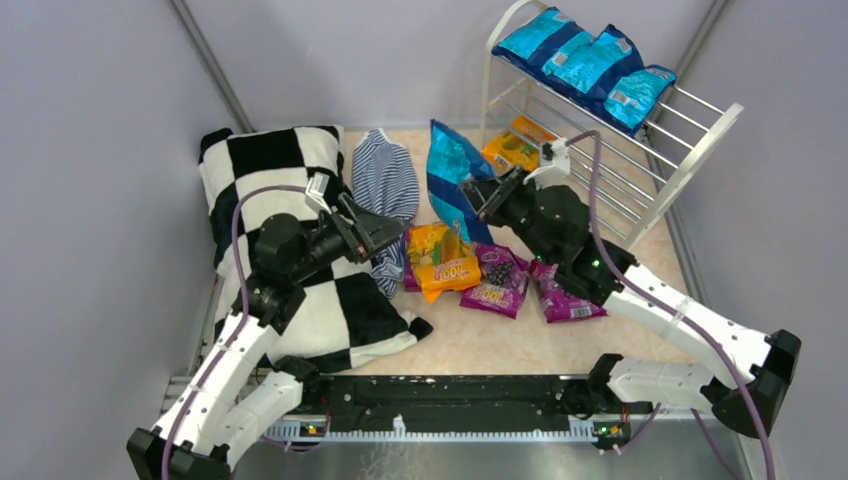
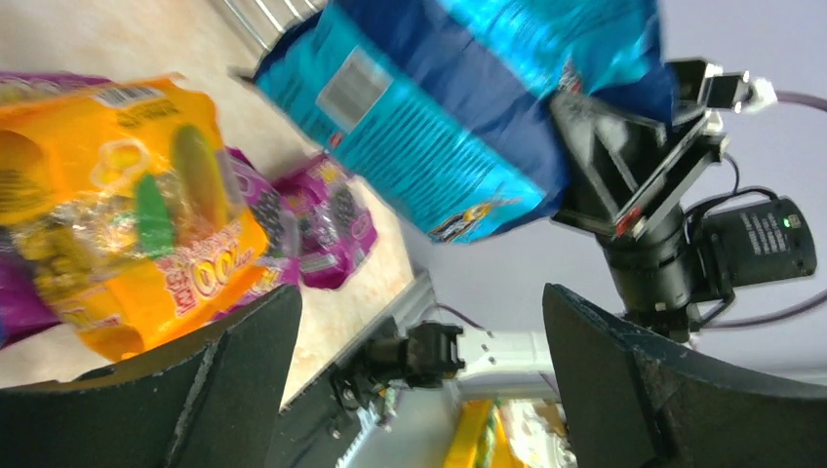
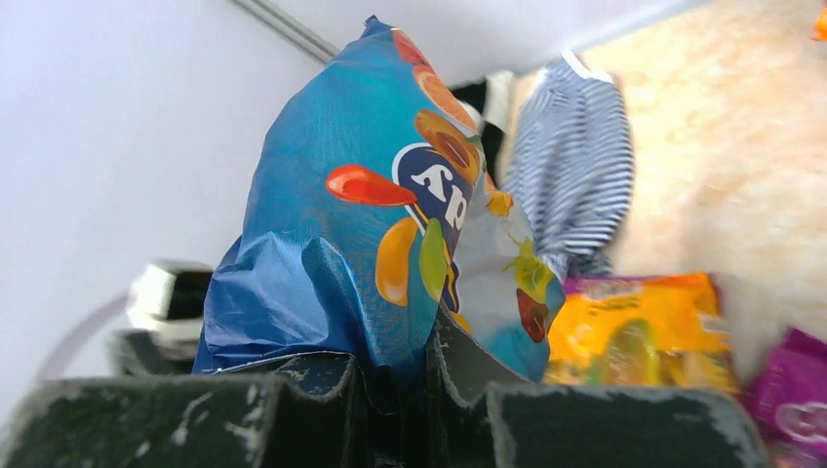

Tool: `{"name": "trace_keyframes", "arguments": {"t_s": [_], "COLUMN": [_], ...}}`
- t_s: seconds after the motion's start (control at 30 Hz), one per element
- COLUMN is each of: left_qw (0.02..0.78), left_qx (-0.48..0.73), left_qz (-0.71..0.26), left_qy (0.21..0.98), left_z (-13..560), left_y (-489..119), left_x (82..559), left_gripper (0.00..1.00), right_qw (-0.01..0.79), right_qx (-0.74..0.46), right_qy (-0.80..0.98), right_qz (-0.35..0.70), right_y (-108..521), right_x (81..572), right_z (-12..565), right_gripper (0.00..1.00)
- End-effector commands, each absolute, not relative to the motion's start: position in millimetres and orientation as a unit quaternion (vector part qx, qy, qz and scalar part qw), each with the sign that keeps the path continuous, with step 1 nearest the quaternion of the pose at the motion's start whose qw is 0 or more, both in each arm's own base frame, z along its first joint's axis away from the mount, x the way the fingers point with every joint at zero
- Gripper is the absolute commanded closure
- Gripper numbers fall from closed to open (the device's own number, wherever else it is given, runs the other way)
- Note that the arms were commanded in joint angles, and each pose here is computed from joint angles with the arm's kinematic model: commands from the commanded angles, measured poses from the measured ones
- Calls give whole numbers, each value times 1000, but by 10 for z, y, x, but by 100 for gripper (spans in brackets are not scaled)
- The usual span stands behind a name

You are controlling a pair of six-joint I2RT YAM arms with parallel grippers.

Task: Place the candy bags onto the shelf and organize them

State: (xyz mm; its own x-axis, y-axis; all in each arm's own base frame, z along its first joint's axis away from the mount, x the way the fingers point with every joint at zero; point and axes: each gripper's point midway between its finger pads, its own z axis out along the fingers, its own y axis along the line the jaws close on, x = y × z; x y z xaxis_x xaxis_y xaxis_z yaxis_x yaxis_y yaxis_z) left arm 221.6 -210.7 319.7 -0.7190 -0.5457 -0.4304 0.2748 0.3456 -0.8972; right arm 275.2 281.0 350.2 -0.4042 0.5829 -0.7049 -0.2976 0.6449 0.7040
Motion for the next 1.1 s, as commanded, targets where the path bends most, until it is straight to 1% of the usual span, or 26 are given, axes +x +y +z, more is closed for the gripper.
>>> {"name": "trace_keyframes", "arguments": {"t_s": [0.0, 0.1, 0.23, 0.4, 0.57, 0.6, 0.63, 0.7, 0.73, 0.77, 0.83, 0.87, 0.9, 0.93, 1.0, 1.07], "left_qw": [329, 332, 331, 345, 332, 327, 321, 315, 313, 311, 309, 310, 312, 313, 313, 322], "left_qx": [-4, 12, 19, 34, 7, -1, -11, -30, -43, -56, -71, -76, -79, -81, -81, -81], "left_qz": [-688, -720, -732, -777, -788, -786, -785, -785, -785, -785, -784, -784, -784, -785, -791, -799], "left_qy": [647, 609, 596, 525, 519, 525, 530, 532, 533, 532, 533, 533, 531, 529, 519, 501], "left_z": [3499, 3585, 3634, 3913, 3975, 3963, 3941, 3907, 3875, 3855, 3816, 3804, 3808, 3820, 3877, 3951], "left_y": [-2339, -2366, -2426, -2463, -2573, -2594, -2606, -2601, -2590, -2577, -2568, -2565, -2560, -2558, -2555, -2524], "left_x": [1939, 1940, 2047, 2025, 2148, 2188, 2225, 2273, 2300, 2324, 2354, 2372, 2393, 2404, 2422, 2424], "left_gripper": [1, 1, 1, 1, 2, 3, 7, 18, 21, 22, 16, 15, 16, 18, 29, 45], "right_qw": [572, 527, 477, 448, 423, 417, 410, 402, 399, 398, 395, 394, 394, 392, 387, 388], "right_qx": [198, 239, 266, 287, 306, 313, 319, 325, 329, 335, 338, 337, 336, 335, 332, 326], "right_qy": [535, 470, 418, 406, 413, 414, 416, 416, 415, 411, 404, 405, 415, 423, 429, 445], "right_qz": [589, 666, 726, 743, 746, 746, 747, 748, 749, 749, 753, 753, 748, 745, 746, 739], "right_y": [2516, 2548, 2621, 2740, 2811, 2812, 2819, 2819, 2813, 2794, 2774, 2780, 2805, 2834, 2873, 2910], "right_x": [2574, 2545, 2552, 2525, 2519, 2530, 2538, 2543, 2546, 2556, 2553, 2549, 2556, 2563, 2561, 2559], "right_z": [4899, 4942, 5034, 5021, 4880, 4834, 4767, 4704, 4683, 4665, 4676, 4688, 4665, 4651, 4622, 4539], "right_gripper": [100, 100, 100, 100, 100, 100, 100, 100, 100, 100, 100, 100, 100, 100, 100, 100]}}
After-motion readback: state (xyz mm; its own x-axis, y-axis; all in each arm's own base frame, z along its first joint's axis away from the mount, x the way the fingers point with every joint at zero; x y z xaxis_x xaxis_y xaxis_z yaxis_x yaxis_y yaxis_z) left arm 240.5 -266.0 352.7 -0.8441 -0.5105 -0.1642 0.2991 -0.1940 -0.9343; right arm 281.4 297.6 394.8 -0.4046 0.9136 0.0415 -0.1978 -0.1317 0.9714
